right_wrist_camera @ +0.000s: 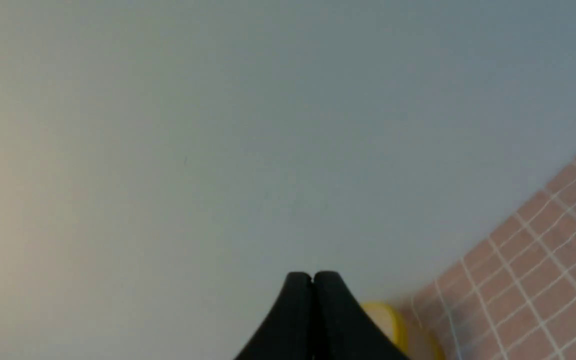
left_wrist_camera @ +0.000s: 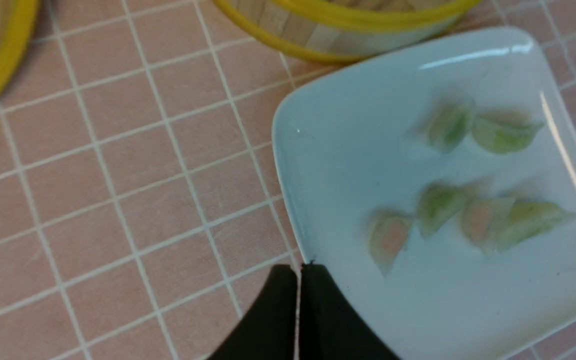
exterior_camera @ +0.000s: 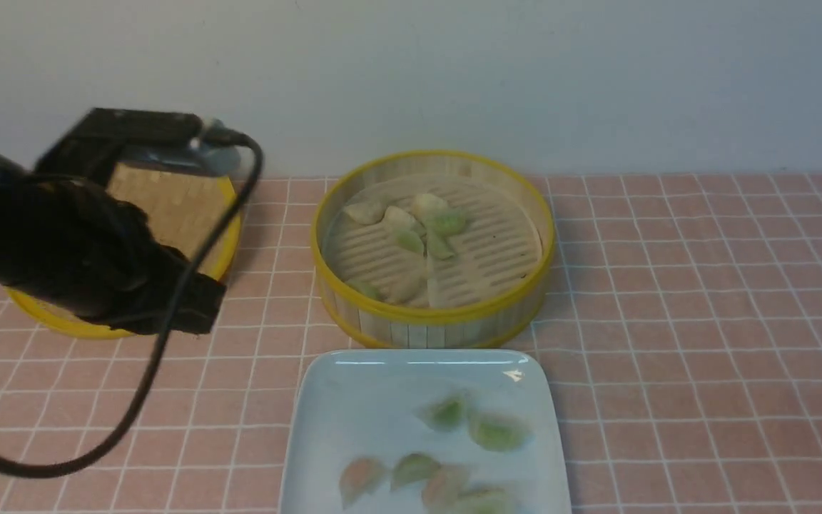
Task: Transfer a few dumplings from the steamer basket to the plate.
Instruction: Use the left arm to grab a dumpling from the steamer
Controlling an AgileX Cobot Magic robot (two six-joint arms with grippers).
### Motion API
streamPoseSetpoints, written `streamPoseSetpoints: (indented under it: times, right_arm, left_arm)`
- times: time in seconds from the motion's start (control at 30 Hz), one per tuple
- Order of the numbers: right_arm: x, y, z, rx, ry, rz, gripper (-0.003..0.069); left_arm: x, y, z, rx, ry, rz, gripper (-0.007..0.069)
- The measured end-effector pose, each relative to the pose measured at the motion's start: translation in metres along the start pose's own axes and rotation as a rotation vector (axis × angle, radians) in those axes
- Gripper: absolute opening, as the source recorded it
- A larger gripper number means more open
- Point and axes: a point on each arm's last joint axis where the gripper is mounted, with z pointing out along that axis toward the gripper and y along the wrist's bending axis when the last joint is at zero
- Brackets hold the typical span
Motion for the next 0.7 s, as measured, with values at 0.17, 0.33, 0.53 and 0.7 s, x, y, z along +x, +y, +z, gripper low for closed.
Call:
streamPoseSetpoints:
  times: [0.17, 0.33, 0.53, 0.7]
  right_arm:
    - [-0.015, 0.042, 0.035, 0.128, 0.554, -0.337, -0.0013]
    - [-0.026, 0.046, 0.073, 0.283, 0.942, -0.486, -0.0013]
    - [-0.029, 0.044, 0.101, 0.332, 1.052, -0.492, -0.0013]
    - [-0.029, 0.044, 0.102, 0.326, 1.046, -0.483, -0.0011]
  left_arm:
    - [-0.04, -0.028, 0.04, 0.06, 0.053, 0.132, -0.0006]
    - [-0.077, -0.042, 0.073, 0.052, 0.065, 0.228, -0.0006]
    - [-0.11, -0.051, 0.12, -0.005, 0.076, 0.344, 0.0042]
    - [-0.124, -0.046, 0.164, -0.037, 0.083, 0.361, 0.0186]
